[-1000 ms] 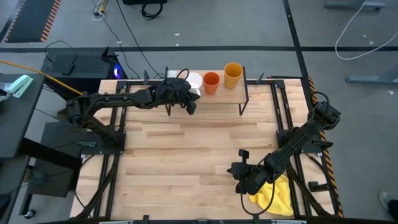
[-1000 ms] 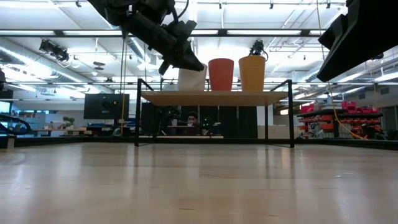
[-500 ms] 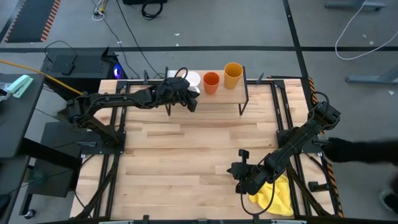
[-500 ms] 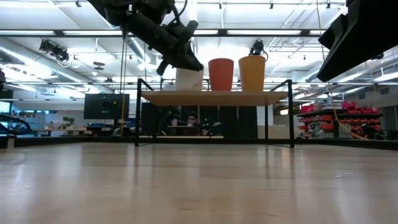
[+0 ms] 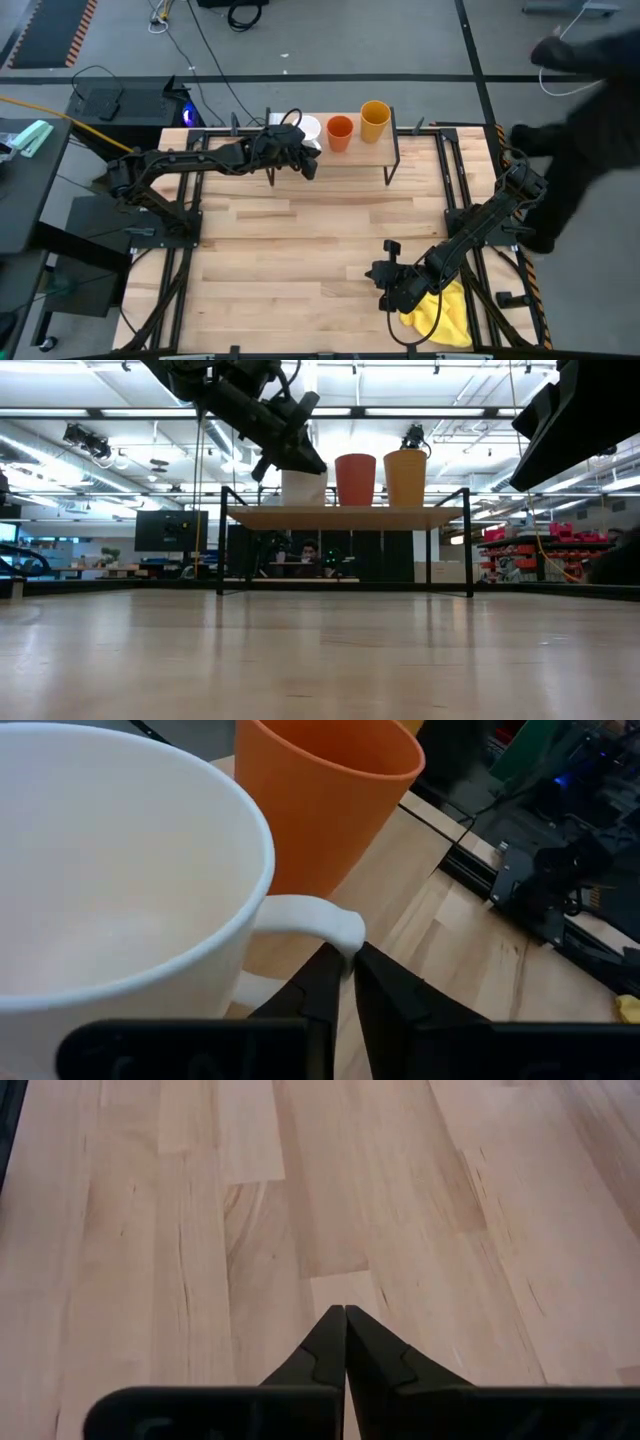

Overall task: Stack small to large cups/mugs on shelf
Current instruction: Put the white mug on the shelf

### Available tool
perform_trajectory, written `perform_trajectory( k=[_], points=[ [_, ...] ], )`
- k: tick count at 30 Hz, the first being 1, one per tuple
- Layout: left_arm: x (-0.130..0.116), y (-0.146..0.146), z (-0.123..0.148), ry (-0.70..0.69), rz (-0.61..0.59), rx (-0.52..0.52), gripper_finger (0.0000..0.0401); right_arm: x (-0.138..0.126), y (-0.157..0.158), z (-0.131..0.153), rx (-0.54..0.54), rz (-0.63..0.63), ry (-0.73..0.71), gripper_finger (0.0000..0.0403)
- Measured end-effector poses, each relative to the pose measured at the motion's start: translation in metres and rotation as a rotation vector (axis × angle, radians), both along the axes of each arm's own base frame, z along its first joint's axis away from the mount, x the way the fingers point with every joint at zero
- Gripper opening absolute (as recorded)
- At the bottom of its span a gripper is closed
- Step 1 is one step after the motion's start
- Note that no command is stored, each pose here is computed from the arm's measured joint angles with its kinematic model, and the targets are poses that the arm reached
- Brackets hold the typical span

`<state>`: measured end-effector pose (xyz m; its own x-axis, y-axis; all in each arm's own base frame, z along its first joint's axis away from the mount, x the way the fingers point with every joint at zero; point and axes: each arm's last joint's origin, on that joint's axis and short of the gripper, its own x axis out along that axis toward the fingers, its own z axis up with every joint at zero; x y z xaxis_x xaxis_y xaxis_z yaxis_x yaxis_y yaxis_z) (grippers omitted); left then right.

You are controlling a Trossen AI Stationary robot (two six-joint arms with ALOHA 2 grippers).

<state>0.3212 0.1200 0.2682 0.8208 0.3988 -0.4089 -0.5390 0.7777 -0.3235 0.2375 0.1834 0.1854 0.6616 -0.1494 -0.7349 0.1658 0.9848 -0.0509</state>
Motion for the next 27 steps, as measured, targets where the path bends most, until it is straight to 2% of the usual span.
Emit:
perform_trajectory(
  k=[12,27],
  points=[
    [0.0015,-0.0044,0.0002,0.002,0.018,0.009,0.0036,0.0000,0.0000,0.0000,-0.001,0.001,0.000,0.0015],
    [0.0019,-0.0063,0.0008,-0.009,0.030,-0.004,0.0084,0.0000,0.0000,0.0000,0.000,0.001,0.000,0.0016]
  ],
)
